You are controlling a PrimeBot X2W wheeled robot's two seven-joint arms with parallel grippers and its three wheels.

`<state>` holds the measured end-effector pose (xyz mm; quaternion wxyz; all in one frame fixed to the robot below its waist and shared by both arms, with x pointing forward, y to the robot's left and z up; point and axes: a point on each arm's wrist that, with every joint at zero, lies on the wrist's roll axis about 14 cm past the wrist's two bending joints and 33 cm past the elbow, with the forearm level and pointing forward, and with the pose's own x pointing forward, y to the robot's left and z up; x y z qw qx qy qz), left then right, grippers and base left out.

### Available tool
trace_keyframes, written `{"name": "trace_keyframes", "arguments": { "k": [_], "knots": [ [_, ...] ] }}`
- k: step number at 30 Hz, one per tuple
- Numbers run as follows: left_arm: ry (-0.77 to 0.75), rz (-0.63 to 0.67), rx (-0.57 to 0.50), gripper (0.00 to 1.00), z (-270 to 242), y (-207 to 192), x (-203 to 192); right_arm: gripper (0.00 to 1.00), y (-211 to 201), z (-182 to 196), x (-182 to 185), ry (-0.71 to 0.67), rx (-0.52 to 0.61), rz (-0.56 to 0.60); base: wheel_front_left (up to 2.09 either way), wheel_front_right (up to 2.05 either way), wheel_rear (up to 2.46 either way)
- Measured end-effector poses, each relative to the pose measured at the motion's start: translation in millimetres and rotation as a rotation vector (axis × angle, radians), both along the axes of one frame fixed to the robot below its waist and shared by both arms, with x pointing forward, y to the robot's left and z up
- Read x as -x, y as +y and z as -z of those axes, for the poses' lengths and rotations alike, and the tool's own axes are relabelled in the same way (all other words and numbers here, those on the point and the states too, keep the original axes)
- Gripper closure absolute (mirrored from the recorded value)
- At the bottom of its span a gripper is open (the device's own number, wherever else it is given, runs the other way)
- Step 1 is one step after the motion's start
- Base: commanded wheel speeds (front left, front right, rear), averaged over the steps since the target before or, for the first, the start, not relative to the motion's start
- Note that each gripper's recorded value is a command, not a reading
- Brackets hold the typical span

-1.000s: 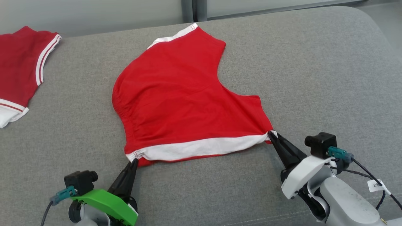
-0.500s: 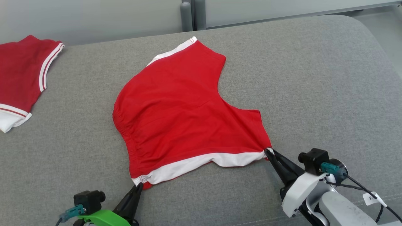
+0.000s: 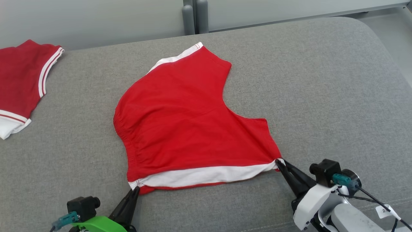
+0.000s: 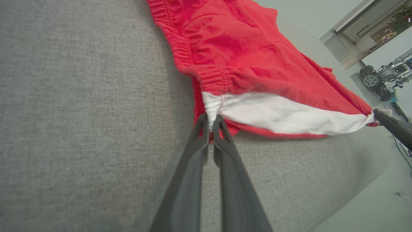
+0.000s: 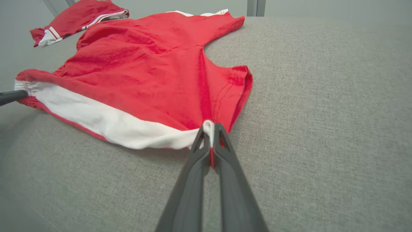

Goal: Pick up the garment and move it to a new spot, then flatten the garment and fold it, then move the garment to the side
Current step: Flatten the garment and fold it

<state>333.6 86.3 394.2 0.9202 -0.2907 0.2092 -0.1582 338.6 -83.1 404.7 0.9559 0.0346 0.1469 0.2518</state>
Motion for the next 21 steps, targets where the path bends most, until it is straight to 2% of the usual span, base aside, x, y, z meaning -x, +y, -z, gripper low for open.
{"name": "trace_keyframes", "arguments": {
  "k": [6,8,9,10,11,12,13,14,21],
  "knots": [
    [0.034,0.004,-0.006,1.00,9.2,-0.6,12.0,1.00,3.8,6.5,11.7,0.022,0.005,-0.014,0.00,0.00,0.00],
    [0.035,0.010,-0.012,1.00,10.1,-1.4,13.6,0.89,3.7,6.5,12.3,0.020,0.010,-0.016,0.00,0.00,0.00],
    [0.035,0.010,-0.013,1.00,10.3,-1.4,13.9,0.60,3.1,6.4,12.1,0.019,0.010,-0.014,0.00,0.00,0.00],
    [0.036,0.010,-0.014,0.80,10.6,-1.4,14.1,0.50,2.0,6.5,12.0,0.019,0.012,-0.011,0.00,0.00,0.00],
    [0.036,0.010,-0.015,0.56,10.8,-1.5,14.4,0.00,1.1,6.6,12.0,0.019,0.014,-0.008,0.00,0.00,0.00],
    [0.038,0.011,-0.017,0.27,11.5,-1.6,14.9,0.00,0.2,6.6,12.0,0.018,0.015,-0.005,0.00,0.00,0.00],
    [0.037,0.013,-0.021,0.04,12.0,-1.6,15.3,0.00,-0.5,6.5,12.1,0.017,0.018,-0.004,0.00,0.00,0.00],
    [0.037,0.015,-0.026,0.00,12.5,-1.5,15.8,0.00,-0.7,6.2,12.2,0.015,0.020,-0.004,0.00,0.00,0.00],
    [0.048,0.022,-0.047,0.00,16.9,0.9,23.7,0.00,-5.3,12.1,22.3,0.035,0.028,0.012,0.00,0.00,0.00]
  ]
}}
